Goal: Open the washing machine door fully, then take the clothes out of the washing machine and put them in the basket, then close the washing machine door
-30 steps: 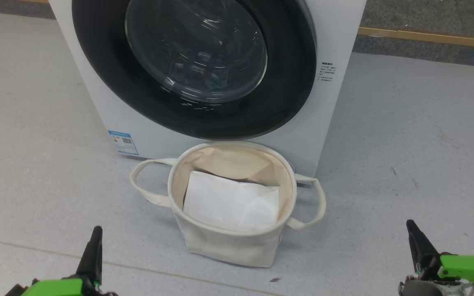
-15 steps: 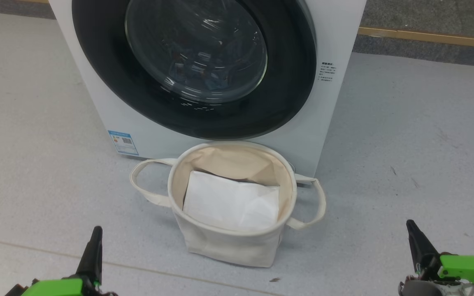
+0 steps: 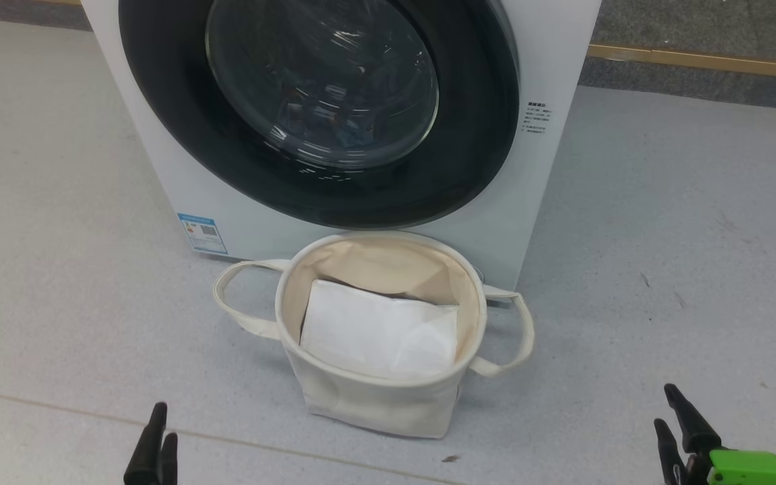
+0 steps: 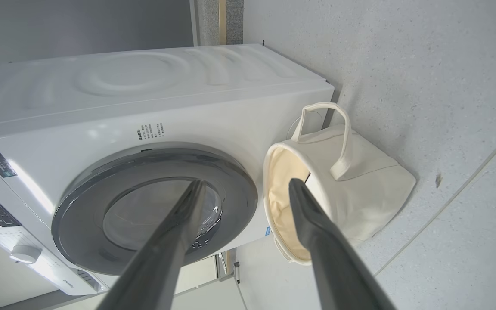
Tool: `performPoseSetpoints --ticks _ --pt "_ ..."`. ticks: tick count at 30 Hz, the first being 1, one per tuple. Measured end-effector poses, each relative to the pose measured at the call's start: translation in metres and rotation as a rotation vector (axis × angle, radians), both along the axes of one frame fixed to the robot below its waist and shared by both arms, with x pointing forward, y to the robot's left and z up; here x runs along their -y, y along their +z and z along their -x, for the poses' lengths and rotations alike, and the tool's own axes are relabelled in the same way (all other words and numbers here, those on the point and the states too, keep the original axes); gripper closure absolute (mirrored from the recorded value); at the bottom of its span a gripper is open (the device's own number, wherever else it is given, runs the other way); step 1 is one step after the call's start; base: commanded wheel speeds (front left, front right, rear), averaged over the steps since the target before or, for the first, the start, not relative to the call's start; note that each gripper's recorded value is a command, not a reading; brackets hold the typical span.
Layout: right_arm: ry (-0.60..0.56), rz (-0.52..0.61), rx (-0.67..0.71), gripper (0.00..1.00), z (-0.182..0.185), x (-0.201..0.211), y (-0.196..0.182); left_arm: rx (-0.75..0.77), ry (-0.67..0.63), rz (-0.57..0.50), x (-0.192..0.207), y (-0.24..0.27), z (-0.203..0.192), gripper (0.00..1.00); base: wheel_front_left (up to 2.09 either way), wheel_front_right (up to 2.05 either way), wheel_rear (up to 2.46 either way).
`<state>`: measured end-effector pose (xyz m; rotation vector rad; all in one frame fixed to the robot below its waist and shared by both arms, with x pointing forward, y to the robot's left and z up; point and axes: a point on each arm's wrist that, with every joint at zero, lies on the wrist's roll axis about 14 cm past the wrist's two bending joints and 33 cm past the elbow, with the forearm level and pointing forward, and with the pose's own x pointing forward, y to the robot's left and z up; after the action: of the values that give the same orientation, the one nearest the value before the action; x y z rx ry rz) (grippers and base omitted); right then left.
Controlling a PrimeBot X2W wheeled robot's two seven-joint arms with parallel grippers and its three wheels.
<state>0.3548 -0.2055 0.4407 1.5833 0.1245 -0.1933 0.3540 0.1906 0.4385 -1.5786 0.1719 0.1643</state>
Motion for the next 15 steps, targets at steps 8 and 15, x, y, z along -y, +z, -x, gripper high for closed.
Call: performPoseSetpoints --ticks 8,15 --pt "-0.002 0.023 0.018 0.0 -0.003 0.0 0.006 0.015 0.024 -0.02 -0.005 0.005 -0.001 0.0 0.0 0.0 0.0" --pt "-0.008 0.075 0.03 0.0 -0.006 0.001 0.011 0.037 0.04 -0.067 -0.01 0.012 -0.003 0.0 0.0 0.0 0.0"
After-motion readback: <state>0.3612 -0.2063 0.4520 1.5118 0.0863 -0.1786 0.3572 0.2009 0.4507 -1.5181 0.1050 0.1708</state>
